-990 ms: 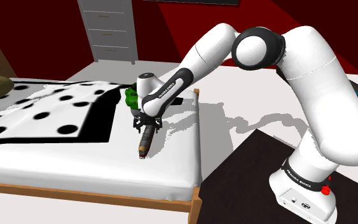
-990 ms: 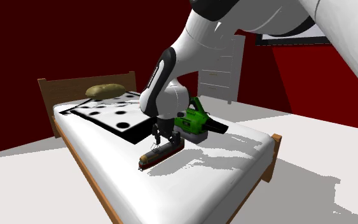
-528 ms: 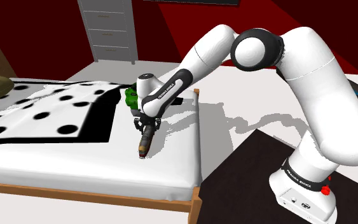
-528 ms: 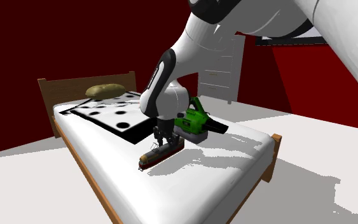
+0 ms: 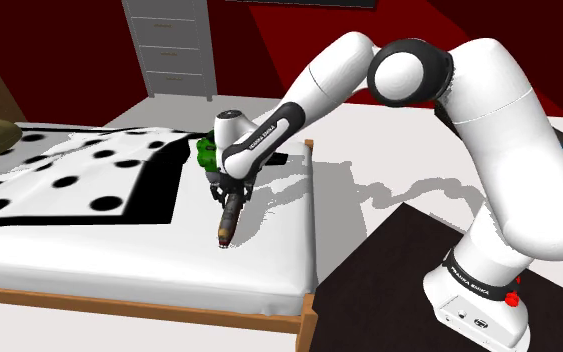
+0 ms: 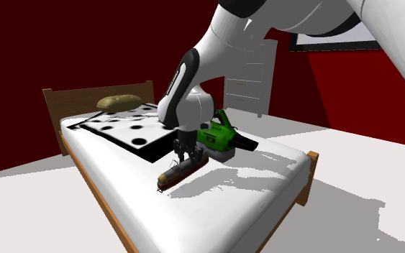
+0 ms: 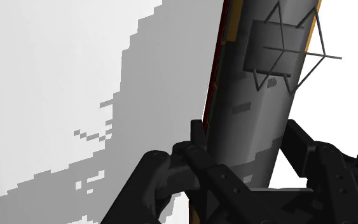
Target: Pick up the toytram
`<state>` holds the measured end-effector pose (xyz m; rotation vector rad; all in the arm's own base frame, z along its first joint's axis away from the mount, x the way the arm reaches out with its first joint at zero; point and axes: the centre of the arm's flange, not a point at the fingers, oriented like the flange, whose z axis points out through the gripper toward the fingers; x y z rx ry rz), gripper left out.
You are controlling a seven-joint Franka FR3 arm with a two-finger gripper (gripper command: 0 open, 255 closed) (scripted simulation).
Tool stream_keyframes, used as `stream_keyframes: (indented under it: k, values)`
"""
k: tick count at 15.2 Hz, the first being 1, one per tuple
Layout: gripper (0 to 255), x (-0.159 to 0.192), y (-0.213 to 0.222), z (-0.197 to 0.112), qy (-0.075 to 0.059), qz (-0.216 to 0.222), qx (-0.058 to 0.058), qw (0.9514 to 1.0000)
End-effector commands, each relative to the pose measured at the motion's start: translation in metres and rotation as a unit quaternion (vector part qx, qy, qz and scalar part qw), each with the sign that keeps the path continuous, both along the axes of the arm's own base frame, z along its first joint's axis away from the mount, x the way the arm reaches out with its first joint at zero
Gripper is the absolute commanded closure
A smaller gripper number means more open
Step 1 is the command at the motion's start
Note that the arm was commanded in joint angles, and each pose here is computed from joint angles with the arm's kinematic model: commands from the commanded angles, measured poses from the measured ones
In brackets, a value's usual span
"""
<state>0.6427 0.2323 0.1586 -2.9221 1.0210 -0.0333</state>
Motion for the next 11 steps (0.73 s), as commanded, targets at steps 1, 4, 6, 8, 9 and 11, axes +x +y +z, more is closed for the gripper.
stream_keyframes:
  k: [1,4,6,8,9,11]
  values:
    - [255,0.000,0.000,0.010,0.000,0.000,0.000,1.0000]
    - [255,0.000,0.000,0.026,0.000,0.000,0.000,1.0000]
    - [255,0.000,0.000,0.036,0.000,0.000,0.000,1.0000]
    - [255,0.000,0.000,0.047,0.000,0.000,0.000,1.0000]
    - [255,0.000,0.000,0.052,0.000,0.000,0.000,1.0000]
    - [255,0.000,0.000,0.063,0.000,0.000,0.000,1.0000]
